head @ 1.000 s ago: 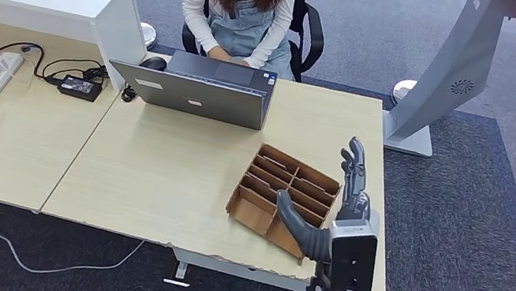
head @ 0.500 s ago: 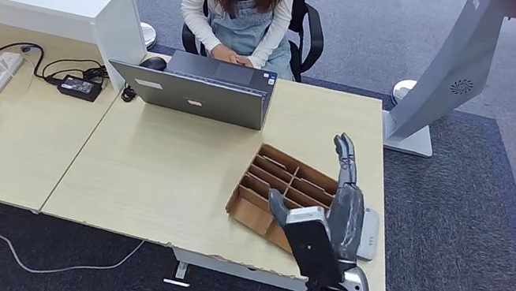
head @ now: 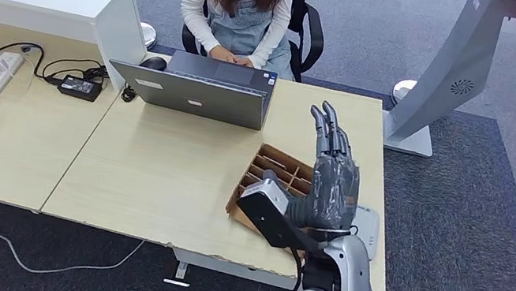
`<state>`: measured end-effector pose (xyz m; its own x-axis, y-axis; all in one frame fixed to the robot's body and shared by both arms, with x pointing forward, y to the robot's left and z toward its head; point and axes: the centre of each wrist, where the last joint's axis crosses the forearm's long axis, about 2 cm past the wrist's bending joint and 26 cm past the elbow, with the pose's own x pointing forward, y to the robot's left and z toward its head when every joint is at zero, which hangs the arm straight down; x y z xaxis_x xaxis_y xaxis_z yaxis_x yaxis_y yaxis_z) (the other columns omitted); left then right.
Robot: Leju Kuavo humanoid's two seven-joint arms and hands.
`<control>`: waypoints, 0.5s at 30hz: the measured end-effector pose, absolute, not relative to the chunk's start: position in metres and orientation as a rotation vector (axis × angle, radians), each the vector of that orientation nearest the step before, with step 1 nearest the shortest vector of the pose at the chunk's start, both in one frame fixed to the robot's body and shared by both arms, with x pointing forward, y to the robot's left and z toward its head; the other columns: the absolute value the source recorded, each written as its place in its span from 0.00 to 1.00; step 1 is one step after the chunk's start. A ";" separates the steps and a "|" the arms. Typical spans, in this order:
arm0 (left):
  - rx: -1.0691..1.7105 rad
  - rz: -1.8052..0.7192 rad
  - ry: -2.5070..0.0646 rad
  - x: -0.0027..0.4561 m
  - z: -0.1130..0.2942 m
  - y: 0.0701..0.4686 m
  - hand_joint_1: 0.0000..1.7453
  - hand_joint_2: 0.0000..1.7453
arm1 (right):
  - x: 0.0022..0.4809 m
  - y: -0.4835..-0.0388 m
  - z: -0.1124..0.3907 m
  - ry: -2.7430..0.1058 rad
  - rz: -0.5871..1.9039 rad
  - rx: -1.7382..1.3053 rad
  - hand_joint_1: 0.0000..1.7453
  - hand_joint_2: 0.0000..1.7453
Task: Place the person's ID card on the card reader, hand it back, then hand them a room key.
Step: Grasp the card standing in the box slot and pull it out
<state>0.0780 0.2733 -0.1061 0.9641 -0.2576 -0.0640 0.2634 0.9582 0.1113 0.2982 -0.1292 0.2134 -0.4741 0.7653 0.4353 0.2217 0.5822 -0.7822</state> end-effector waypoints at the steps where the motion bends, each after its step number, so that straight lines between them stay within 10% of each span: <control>1: 0.120 -0.268 0.049 0.078 -0.106 0.274 0.00 0.00 | 0.301 -0.129 0.216 -1.992 0.858 -0.805 0.00 1.00; 15: 0.127 -0.321 0.037 0.078 -0.106 0.283 0.00 0.00 | 0.345 -0.122 0.243 -1.854 1.083 -1.034 0.00 1.00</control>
